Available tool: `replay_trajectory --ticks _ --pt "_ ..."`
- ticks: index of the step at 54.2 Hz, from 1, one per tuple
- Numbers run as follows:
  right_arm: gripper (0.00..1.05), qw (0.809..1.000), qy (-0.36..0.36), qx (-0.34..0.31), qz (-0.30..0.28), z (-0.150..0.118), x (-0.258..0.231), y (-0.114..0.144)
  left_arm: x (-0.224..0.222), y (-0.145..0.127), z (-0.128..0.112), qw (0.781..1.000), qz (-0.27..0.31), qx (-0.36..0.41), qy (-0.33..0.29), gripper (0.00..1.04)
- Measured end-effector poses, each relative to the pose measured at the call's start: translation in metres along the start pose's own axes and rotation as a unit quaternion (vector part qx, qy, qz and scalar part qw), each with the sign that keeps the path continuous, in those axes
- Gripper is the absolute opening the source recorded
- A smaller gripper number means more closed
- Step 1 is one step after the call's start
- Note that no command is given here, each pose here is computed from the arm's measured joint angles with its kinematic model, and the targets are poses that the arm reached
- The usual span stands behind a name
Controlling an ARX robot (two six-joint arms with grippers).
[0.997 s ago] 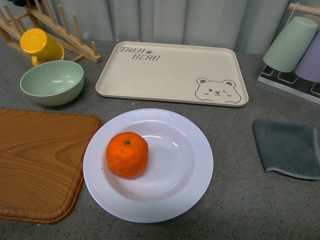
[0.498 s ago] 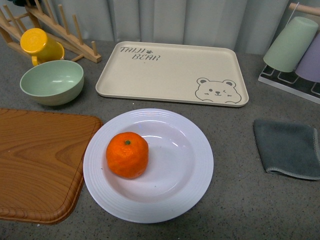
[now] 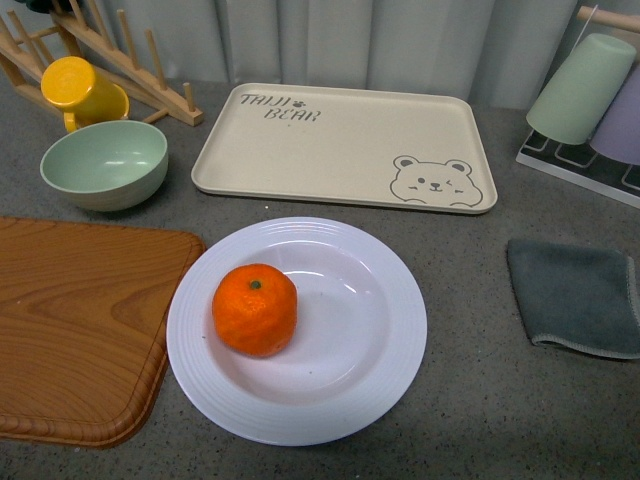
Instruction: Place orange and plate with both arms
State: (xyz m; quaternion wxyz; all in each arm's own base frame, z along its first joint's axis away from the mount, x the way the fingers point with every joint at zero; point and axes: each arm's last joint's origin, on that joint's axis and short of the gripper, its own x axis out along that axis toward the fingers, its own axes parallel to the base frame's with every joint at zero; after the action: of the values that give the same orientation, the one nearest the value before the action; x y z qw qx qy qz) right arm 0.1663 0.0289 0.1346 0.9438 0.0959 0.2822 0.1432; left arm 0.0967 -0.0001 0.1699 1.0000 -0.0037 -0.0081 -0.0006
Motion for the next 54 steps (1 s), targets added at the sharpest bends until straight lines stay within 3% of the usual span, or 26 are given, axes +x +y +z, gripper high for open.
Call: replay_trajectory --ticks 4,21,42,54 --pt "0.95 0.998 0.042 0.031 0.021 -0.002 0.019 -0.001 0.000 0.000 0.000 1.000 0.000 0.001 0.000 1.00" --pt "0.95 0.959 0.196 0.178 0.104 -0.017 0.096 -0.002 0.000 0.000 0.000 1.000 0.000 0.002 0.000 0.98" --pt "0.95 0.908 0.248 0.301 0.151 -0.028 0.150 0.015 0.000 0.000 0.000 1.000 0.000 0.001 0.000 0.98" --pt "0.95 0.901 0.249 0.321 0.155 -0.024 0.169 0.020 0.000 0.000 0.000 1.000 0.000 0.001 0.000 0.98"
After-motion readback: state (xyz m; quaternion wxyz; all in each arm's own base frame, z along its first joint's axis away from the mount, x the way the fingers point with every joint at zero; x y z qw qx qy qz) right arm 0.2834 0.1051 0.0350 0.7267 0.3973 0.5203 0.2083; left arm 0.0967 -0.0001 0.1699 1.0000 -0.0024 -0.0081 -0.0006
